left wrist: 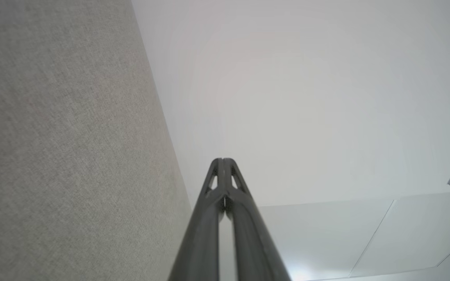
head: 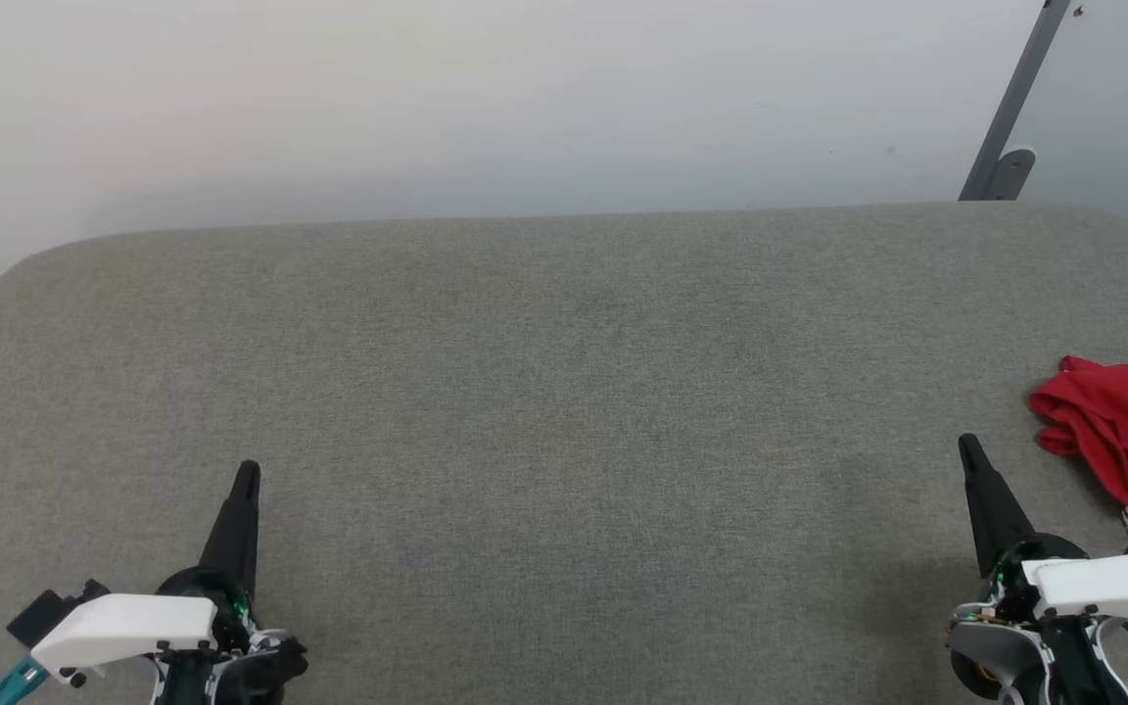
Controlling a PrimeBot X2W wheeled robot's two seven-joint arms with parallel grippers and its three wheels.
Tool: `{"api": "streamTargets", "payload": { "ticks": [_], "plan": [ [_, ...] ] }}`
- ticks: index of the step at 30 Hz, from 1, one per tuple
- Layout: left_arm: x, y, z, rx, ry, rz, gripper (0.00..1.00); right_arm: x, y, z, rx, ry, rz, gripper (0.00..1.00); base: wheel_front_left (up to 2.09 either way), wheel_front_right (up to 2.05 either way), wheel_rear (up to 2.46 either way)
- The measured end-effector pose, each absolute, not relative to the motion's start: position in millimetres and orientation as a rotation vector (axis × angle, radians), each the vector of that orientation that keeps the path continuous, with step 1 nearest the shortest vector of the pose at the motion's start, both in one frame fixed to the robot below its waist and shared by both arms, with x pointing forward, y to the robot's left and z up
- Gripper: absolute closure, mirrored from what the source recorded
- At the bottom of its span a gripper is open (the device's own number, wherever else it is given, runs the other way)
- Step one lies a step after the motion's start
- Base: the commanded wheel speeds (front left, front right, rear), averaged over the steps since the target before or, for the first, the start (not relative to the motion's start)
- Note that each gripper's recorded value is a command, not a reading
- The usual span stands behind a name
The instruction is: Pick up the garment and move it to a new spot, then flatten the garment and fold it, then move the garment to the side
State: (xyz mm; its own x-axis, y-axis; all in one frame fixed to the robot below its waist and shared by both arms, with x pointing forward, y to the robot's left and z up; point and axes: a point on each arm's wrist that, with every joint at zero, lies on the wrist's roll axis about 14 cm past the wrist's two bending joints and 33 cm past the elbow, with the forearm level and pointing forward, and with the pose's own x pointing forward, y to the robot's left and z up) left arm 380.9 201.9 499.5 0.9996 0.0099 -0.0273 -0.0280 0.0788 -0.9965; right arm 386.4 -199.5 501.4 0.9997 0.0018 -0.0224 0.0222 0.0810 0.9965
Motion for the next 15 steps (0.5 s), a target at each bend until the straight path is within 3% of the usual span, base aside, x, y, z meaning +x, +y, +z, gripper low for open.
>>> {"api": "streamTargets", "payload": {
  "ticks": [15],
  "plan": [
    [387.2, 199.6, 503.2, -1.573, 0.011, 0.010, 1.00, 388.4, -200.0, 505.8, 1.572, 0.005, -0.003, 1.00, 0.00, 0.00, 0.00]
  ]
}}
